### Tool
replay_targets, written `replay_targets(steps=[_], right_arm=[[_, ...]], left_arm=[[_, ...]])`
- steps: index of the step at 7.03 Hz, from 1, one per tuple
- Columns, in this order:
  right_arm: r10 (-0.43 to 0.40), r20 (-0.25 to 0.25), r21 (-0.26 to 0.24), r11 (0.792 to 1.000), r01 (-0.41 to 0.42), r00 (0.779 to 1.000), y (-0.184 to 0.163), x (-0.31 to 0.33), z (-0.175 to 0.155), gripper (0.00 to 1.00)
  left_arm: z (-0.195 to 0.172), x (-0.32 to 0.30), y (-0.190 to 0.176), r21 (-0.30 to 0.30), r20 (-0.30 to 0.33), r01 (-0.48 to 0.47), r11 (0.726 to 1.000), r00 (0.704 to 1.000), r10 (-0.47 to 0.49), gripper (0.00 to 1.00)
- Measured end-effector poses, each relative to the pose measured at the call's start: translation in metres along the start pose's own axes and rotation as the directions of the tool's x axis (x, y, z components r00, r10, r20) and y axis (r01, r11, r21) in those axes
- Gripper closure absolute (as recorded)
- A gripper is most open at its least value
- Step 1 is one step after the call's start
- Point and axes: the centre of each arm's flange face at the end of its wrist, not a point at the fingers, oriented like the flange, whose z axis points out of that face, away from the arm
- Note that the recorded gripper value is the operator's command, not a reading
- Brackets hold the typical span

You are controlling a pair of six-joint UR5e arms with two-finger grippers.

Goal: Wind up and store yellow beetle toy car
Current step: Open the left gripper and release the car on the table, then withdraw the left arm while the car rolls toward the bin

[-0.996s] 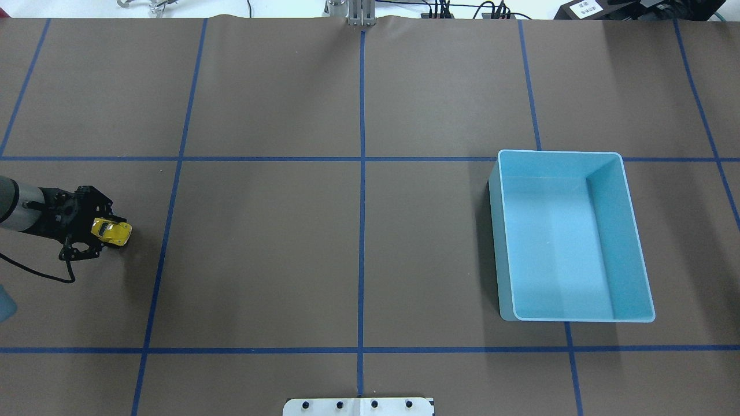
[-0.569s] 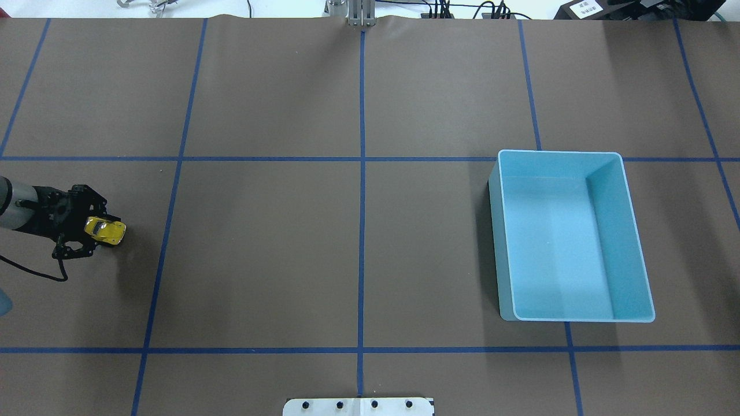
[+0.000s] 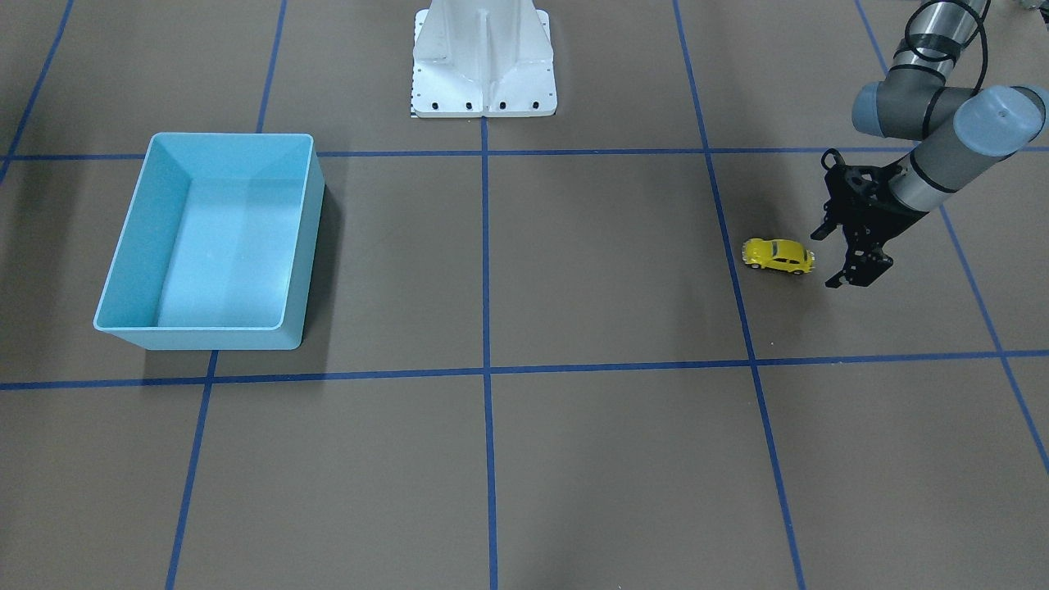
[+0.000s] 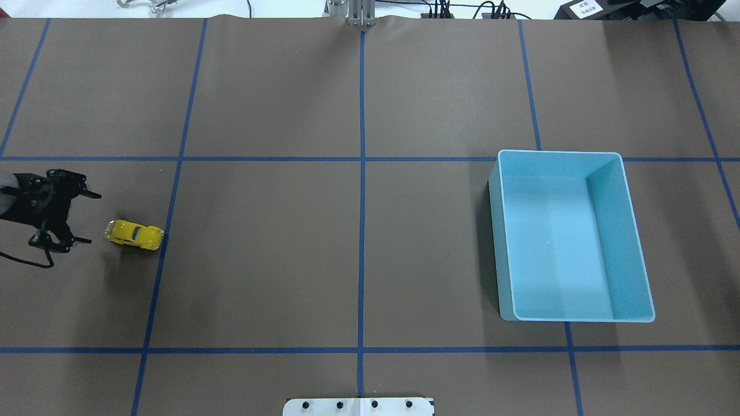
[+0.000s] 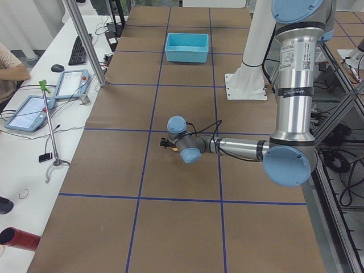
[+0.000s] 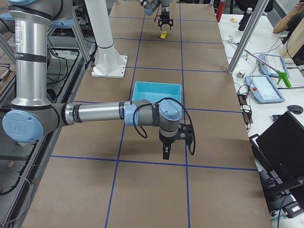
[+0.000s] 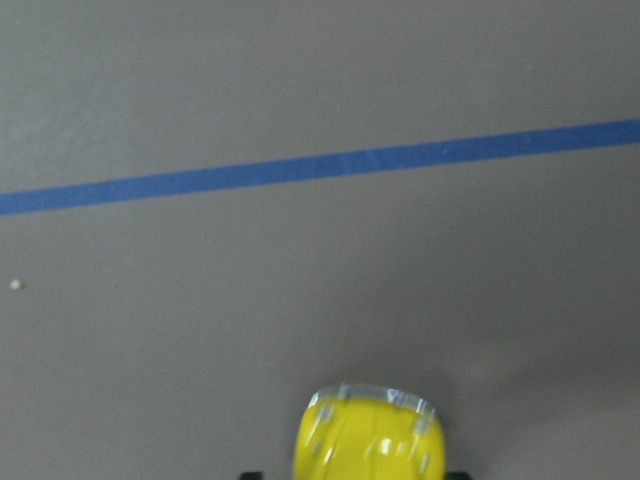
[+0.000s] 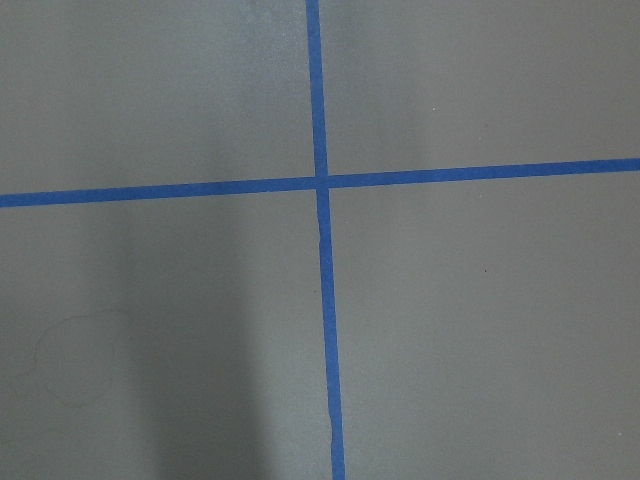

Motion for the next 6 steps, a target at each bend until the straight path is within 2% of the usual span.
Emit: replay_targets(steps=[2,4,5,6], right_arm=[[0.000,0.000,0.001,1.000,0.000,1.000,0.000,0.000,0.000,0.00],[-0.001,0.000,0.001,1.000,0.001,1.000,0.000,0.000,0.000,0.00],[-0.002,0.000,0.002,1.000,0.002,1.000,0.000,0.000,0.000,0.00],[-0.002,0.000,0.003,1.000,0.002,1.000,0.000,-0.001,-0.001,0.00]], left_arm=[[-0.007,-0.007,0.012,-0.021,0.011,0.034,0.999,0.999,-0.033,0.00],[-0.017,-0.014,0.033,-0.068,0.010,0.103,0.992,0.995,-0.103,0.00],[-0.026,-0.016,0.053,-0.109,-0.003,0.197,0.974,0.980,-0.199,0.00],[-0.035,-0.015,0.074,-0.147,-0.018,0.347,0.926,0.935,-0.353,0.00]])
